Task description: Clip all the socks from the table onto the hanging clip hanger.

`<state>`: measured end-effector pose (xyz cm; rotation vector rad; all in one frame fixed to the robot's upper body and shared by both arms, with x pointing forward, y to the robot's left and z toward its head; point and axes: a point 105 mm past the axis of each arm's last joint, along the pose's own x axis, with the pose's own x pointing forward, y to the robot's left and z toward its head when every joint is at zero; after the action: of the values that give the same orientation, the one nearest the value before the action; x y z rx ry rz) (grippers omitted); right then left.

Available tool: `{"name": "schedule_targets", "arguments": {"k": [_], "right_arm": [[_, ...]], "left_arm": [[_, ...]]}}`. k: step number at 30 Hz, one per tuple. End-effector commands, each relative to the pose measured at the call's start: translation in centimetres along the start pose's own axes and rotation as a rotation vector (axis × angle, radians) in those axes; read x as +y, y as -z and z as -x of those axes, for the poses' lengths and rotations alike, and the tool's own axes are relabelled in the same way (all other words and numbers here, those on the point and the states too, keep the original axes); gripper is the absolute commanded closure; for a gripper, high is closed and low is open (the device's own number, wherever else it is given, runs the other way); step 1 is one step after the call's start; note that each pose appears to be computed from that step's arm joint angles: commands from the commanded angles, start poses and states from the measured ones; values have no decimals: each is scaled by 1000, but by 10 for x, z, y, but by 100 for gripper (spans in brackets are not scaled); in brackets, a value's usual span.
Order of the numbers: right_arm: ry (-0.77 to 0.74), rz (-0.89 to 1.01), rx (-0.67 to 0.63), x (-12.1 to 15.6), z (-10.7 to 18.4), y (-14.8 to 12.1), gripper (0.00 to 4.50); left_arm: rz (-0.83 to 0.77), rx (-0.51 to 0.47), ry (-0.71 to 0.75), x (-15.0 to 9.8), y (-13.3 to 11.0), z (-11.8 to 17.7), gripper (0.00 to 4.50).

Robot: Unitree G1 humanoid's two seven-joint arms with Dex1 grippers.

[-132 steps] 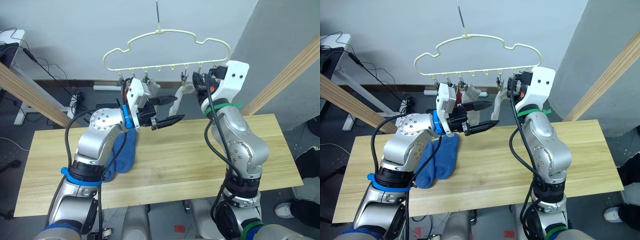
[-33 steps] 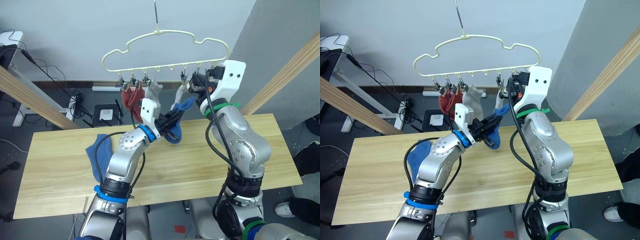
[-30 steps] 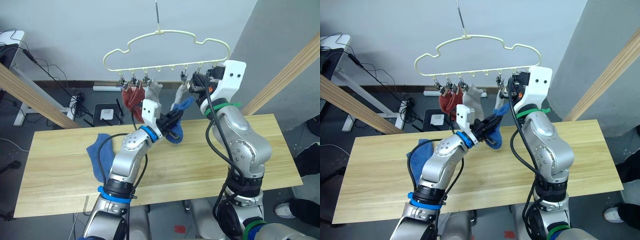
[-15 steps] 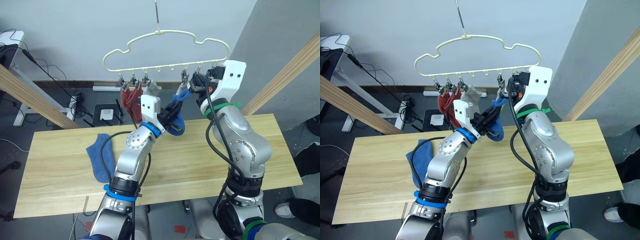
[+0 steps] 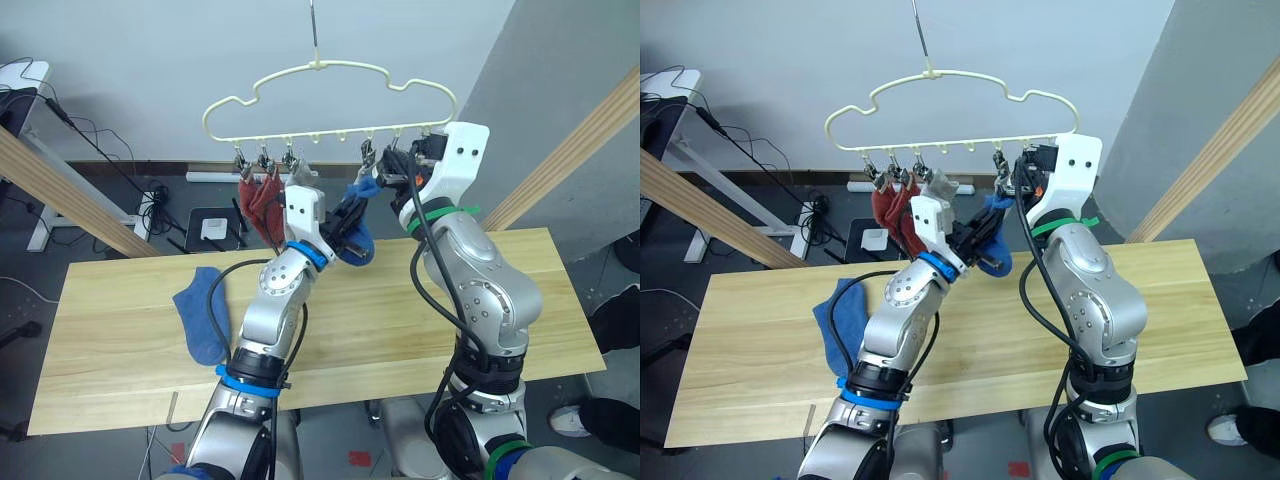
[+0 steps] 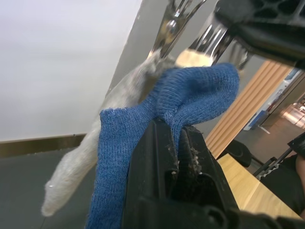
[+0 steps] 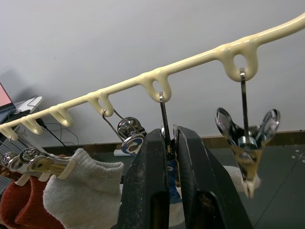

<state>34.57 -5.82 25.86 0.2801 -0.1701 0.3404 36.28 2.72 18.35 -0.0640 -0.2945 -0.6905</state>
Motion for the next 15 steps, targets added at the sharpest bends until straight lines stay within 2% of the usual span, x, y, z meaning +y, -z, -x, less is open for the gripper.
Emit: {"name": "schedule_targets", "arguments": {"k": [1,15], "right_arm": [[-18,-4,-42,6,2,-12,450],[-20,-5,-42,7,2,-12,450]], "left_arm": [[-17,-50,9,-5,-12,-4,448],[-14,-58,14,-7,-14,-8,448]]}}
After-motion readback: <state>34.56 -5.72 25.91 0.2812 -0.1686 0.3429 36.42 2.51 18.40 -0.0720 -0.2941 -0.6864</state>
